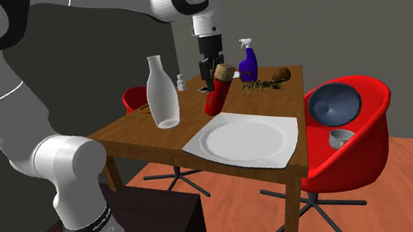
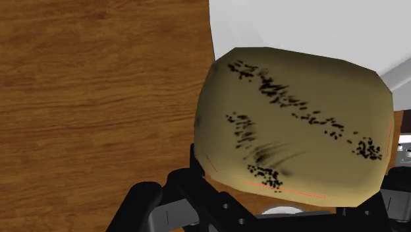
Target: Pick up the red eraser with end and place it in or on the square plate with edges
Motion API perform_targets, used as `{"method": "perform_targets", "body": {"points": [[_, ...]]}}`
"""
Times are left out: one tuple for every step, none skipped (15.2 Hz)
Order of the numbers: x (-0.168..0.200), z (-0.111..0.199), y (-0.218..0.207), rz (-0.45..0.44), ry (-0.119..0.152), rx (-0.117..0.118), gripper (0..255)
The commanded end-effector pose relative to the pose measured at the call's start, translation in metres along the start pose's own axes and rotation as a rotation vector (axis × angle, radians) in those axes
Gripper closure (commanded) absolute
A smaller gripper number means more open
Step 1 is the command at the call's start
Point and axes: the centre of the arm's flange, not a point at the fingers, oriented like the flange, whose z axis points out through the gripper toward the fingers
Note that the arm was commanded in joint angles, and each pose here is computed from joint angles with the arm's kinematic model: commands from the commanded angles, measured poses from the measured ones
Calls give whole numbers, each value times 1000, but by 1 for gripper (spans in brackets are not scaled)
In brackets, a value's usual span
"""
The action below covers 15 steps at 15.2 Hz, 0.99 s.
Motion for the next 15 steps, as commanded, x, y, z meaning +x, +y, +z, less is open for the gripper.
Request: {"method": "perform_targets", "body": {"points": [[-18, -1, -20, -1, 0, 0, 255], [-28, -2, -29, -1, 0, 0, 255], [-37, -2, -38, -1, 0, 0, 255], [-47, -2, -47, -1, 0, 0, 255], [-57, -3, -56, -1, 0, 0, 255], [-66, -3, -65, -1, 0, 0, 255], [-76, -3, -74, -1, 0, 0, 255], [-86, -3, -83, -1, 0, 0, 255], [-95, -4, -92, -1, 0, 0, 255], [-105, -4, -101, -1, 0, 0, 255], [-115, -4, -110, -1, 0, 0, 255], [-126, -5, -121, -1, 0, 0, 255], [-126, 1, -121, -1, 0, 0, 255], [-126, 6, -121, -1, 0, 0, 255], [-126, 11, -121, -1, 0, 0, 255]]}}
